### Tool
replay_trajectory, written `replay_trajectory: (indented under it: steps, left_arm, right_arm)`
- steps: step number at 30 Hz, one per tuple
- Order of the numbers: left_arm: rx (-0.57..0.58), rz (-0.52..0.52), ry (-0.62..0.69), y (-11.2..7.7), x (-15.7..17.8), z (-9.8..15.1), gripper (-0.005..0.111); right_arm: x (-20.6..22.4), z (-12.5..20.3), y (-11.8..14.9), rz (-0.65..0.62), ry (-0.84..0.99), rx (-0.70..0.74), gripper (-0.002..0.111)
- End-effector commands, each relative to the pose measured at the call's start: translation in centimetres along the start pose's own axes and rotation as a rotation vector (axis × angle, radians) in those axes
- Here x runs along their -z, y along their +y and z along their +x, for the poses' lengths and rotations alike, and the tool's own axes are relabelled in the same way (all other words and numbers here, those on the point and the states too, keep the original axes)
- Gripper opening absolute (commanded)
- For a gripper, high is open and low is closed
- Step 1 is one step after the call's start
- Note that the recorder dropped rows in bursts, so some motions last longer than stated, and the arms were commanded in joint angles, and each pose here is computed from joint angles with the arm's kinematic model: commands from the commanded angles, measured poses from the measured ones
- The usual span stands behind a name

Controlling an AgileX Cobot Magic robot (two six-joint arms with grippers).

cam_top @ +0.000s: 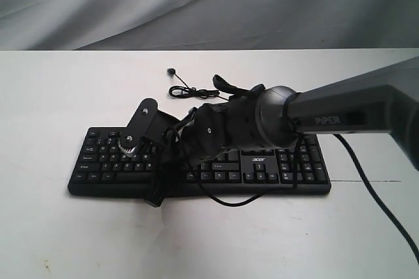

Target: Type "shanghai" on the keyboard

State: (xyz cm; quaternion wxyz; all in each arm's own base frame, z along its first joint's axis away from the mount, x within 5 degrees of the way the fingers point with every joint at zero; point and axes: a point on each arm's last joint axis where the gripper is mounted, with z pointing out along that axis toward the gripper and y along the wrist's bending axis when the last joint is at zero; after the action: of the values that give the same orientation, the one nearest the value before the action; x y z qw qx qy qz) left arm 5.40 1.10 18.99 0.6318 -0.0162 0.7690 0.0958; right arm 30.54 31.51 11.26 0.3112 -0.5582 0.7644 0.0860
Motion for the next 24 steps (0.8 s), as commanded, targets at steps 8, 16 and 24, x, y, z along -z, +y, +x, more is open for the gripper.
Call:
replay_trajectory:
  steps: [8,16,24]
  left_arm:
    - [0.005,0.008,-0.011,-0.1,0.0,0.0,0.0]
    - [0.005,0.008,-0.011,-0.1,0.0,0.0,0.0]
    - [0.005,0.008,-0.011,-0.1,0.0,0.0,0.0]
  right_arm:
    - [1.7,-1.2,-0.7,0.032,-0.049,0.01,0.0]
    - [2.5,-3.9,-2.0,0.027,-0.091,0.026,0.0]
    - [0.6,-4.1,-2.0,-0.004,-0.065,0.019,0.0]
